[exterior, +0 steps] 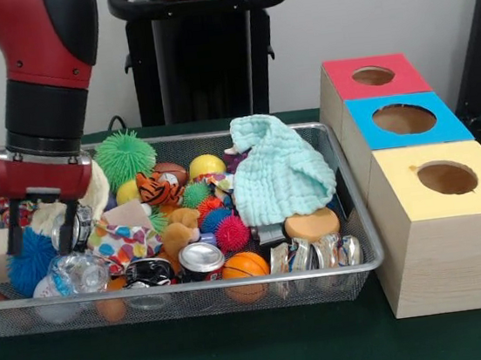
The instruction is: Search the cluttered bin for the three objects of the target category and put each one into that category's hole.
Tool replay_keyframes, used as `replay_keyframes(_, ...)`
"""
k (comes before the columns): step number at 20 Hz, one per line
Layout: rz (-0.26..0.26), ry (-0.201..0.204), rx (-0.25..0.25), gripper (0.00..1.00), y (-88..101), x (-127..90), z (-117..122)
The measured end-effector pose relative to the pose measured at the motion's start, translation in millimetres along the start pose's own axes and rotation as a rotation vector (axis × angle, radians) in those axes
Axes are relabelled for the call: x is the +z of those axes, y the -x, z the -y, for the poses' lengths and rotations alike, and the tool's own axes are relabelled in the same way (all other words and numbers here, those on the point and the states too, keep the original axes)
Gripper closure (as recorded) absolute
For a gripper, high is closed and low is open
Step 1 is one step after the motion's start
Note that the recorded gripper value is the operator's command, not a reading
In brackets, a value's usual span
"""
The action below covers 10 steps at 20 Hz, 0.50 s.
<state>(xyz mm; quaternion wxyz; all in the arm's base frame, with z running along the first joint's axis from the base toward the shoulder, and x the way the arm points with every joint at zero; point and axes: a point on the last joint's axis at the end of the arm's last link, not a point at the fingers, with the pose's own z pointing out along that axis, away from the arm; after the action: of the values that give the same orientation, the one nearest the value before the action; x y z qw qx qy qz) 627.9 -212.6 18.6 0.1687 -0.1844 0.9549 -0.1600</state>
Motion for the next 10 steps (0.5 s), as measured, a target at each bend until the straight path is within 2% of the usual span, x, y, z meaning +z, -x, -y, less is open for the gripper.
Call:
replay_keyframes(4,0.010,0.007,-0.015,0.00,9.7,1.2,-9.5)
replay_keyframes(10,0.022,-0.004,-0.018,0.00,18.1,5.9,-5.8)
